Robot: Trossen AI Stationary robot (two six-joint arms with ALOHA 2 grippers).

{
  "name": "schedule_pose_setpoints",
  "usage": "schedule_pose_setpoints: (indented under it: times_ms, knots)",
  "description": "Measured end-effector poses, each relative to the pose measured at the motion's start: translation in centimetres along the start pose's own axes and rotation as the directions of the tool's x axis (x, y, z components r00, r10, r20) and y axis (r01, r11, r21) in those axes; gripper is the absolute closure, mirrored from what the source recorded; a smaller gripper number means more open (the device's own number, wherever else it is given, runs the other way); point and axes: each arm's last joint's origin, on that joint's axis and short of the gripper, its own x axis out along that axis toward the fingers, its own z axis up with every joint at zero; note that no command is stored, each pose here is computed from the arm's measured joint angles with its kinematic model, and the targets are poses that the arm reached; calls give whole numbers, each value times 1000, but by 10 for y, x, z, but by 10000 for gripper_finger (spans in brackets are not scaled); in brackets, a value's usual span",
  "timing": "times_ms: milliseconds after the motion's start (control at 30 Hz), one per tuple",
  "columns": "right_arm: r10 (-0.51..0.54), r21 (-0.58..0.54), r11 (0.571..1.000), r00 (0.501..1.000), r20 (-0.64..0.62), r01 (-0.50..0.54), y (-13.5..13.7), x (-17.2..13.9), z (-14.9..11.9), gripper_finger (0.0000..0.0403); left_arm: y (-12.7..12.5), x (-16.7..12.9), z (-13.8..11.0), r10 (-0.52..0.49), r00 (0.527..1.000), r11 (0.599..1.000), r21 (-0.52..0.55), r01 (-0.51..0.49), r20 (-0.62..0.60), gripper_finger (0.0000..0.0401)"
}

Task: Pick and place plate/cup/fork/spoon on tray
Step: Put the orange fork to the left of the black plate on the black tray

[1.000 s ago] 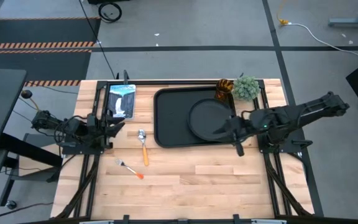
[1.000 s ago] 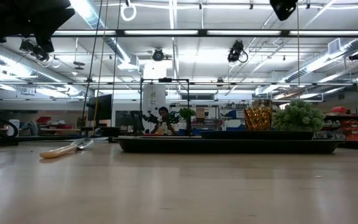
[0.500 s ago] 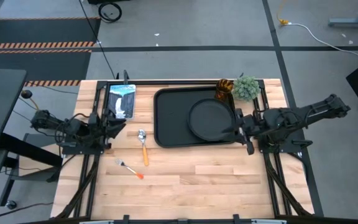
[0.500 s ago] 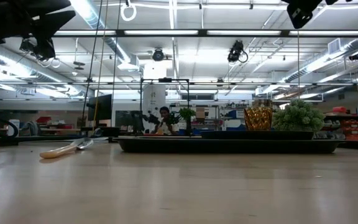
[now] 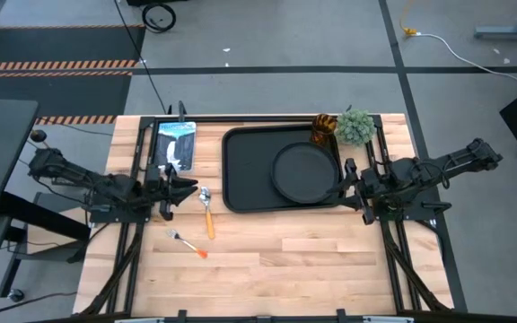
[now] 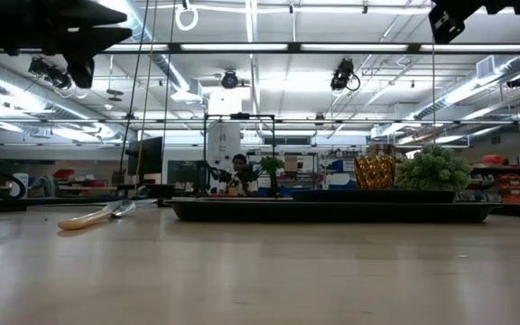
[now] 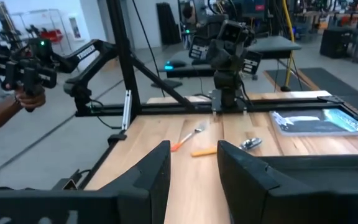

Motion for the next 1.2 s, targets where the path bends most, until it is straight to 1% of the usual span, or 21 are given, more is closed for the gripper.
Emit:
schedule_pose_setpoints:
  times_ms: [133,267,400,633,733,867,1033,1100,1200]
  knots:
    - [3,3,1000,1000,28,-3,-1,0,-11,264,-10,14,3,30,996,1000,0,-30,-84,291]
    - [5,0,1000,999,40,-5,-2,1,-24,264,-18,28,3,83,978,996,-12,-87,-191,291]
    - [8,-16,1000,999,51,-7,-3,2,-31,264,-26,41,3,147,945,987,-17,-159,-293,291]
    - [33,-72,997,998,47,-29,-3,2,-35,264,-38,61,0,238,880,958,-51,-283,-411,291]
    - [34,-82,996,998,48,-30,-3,2,-35,264,-40,67,-7,277,840,937,-62,-344,-466,291]
    - [35,-101,994,998,43,-30,-3,2,-36,264,-45,74,-21,328,773,903,-59,-425,-542,291]
    - [35,-113,993,999,37,-30,-3,2,-36,264,-52,80,-40,386,686,840,-72,-537,-617,291]
    - [34,-120,992,999,35,-30,-3,2,-36,264,-57,84,-45,407,653,821,-58,-569,-639,291]
    - [34,-129,991,999,34,-29,-3,2,-36,264,-65,91,-50,446,587,785,-19,-619,-676,291]
